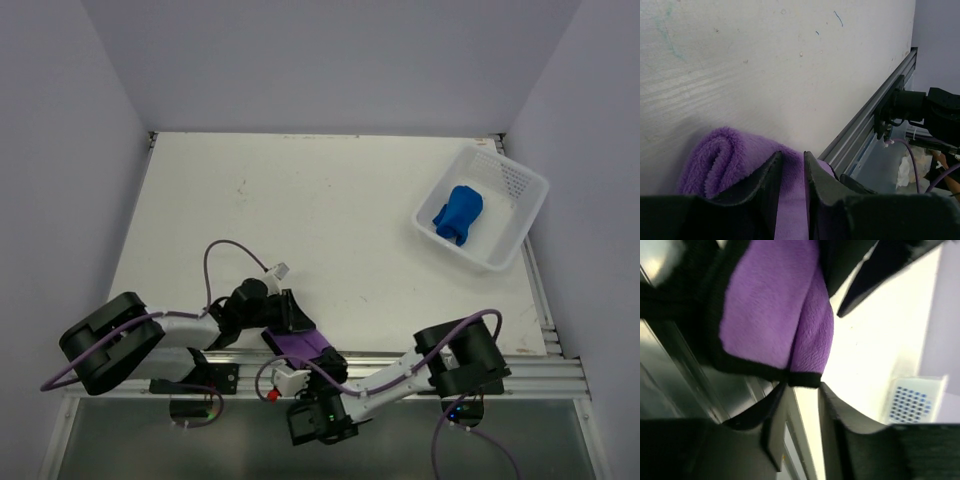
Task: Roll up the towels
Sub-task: Roll the towel
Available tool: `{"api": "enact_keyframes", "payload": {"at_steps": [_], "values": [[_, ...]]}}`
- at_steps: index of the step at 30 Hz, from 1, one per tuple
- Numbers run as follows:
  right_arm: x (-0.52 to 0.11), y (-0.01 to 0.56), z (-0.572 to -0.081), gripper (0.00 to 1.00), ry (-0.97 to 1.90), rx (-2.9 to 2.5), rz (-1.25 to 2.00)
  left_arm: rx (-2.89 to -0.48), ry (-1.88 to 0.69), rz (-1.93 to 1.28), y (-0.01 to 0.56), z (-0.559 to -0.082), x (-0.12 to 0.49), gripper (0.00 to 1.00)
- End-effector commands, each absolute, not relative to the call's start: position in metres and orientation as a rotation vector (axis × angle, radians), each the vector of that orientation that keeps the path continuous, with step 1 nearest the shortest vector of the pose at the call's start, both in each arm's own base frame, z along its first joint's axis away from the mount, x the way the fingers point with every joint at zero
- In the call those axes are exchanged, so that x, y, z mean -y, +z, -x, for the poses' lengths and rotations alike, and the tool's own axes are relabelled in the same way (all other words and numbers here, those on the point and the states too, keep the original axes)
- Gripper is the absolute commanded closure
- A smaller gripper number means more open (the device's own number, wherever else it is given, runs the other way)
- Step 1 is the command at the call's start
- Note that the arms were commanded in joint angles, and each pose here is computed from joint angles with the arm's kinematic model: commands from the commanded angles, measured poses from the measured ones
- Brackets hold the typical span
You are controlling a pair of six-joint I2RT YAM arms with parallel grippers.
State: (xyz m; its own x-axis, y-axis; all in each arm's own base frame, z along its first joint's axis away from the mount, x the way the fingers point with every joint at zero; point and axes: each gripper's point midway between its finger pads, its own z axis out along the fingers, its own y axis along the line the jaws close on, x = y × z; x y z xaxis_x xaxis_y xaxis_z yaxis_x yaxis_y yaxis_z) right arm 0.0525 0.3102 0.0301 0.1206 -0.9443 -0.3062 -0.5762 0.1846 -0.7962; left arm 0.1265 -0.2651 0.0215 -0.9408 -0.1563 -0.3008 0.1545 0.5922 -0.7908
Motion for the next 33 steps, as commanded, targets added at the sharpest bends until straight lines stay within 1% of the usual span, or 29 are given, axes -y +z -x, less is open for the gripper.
{"api": "enact_keyframes", "payload": {"at_steps": [1, 2, 3, 4, 5, 7, 10, 11, 13, 14, 15, 16, 17, 21, 23, 24, 26, 29, 33], "values": [[-0.319, 0.063, -0.043, 0.62, -0.183, -1.707, 1.323, -2.624, -1.036, 0.001, -0.026, -0.111, 0.229, 0.71], [-0.321, 0.068, -0.042, 0.6, -0.129, -1.721, 1.305, -2.624, -1.034, -0.002, -0.026, -0.112, 0.229, 0.71], [-0.317, 0.069, -0.042, 0.54, -0.099, -1.732, 1.307, -2.623, -1.027, -0.004, -0.027, -0.112, 0.229, 0.71], [-0.317, 0.079, -0.039, 0.52, -0.04, -1.744, 1.298, -2.628, -1.021, -0.002, -0.029, -0.112, 0.228, 0.71], [-0.318, 0.081, -0.035, 0.47, 0.012, -1.764, 1.301, -2.628, -1.02, -0.004, -0.029, -0.112, 0.228, 0.71], [-0.316, 0.093, -0.032, 0.44, 0.108, -1.791, 1.271, -2.634, -1.016, -0.003, -0.031, -0.111, 0.227, 0.71], [-0.314, 0.094, -0.032, 0.47, 0.258, -1.88, 1.221, -2.632, -1.019, -0.001, -0.032, -0.11, 0.226, 0.71], [-0.317, 0.106, -0.04, 0.51, 0.346, -1.911, 1.143, -2.628, -1.023, -0.002, -0.031, -0.11, 0.226, 0.71], [-0.313, 0.103, -0.044, 0.55, 0.459, -1.99, 1.083, -2.627, -1.025, 0.0, -0.031, -0.109, 0.226, 0.71], [-0.311, 0.11, -0.056, 0.57, 0.529, -2.004, 0.992, -2.627, -1.025, 0.0, -0.032, -0.109, 0.225, 0.71], [-0.314, 0.111, -0.054, 0.58, 0.603, -2.025, 0.981, -2.625, -1.026, 0.001, -0.031, -0.109, 0.225, 0.71], [-0.313, 0.112, -0.059, 0.59, 0.648, -2.055, 0.918, -2.626, -1.024, 0.002, -0.032, -0.108, 0.224, 0.71], [-0.314, 0.118, -0.074, 0.61, 0.683, -2.07, 0.826, -2.627, -1.025, 0.0, -0.031, -0.108, 0.224, 0.71], [-0.306, 0.11, -0.091, 0.65, 0.795, -2.174, 0.635, -2.622, -1.023, 0.001, -0.031, -0.108, 0.223, 0.71], [-0.311, 0.109, -0.094, 0.64, 0.871, -2.197, 0.59, -2.622, -1.024, -0.001, -0.031, -0.107, 0.223, 0.71], [-0.311, 0.1, -0.094, 0.62, 0.875, -2.226, 0.581, -2.623, -1.022, -0.001, -0.031, -0.108, 0.222, 0.71], [-0.319, 0.098, -0.091, 0.56, 0.956, -2.248, 0.543, -2.623, -1.022, -0.001, -0.031, -0.107, 0.222, 0.71], [-0.323, 0.082, -0.086, 0.52, 0.977, -2.305, 0.521, -2.624, -1.019, 0.0, -0.031, -0.106, 0.221, 0.71], [-0.324, 0.064, -0.082, 0.5, 0.979, -2.357, 0.497, -2.612, -1.024, 0.001, -0.029, -0.106, 0.22, 0.71]]}}
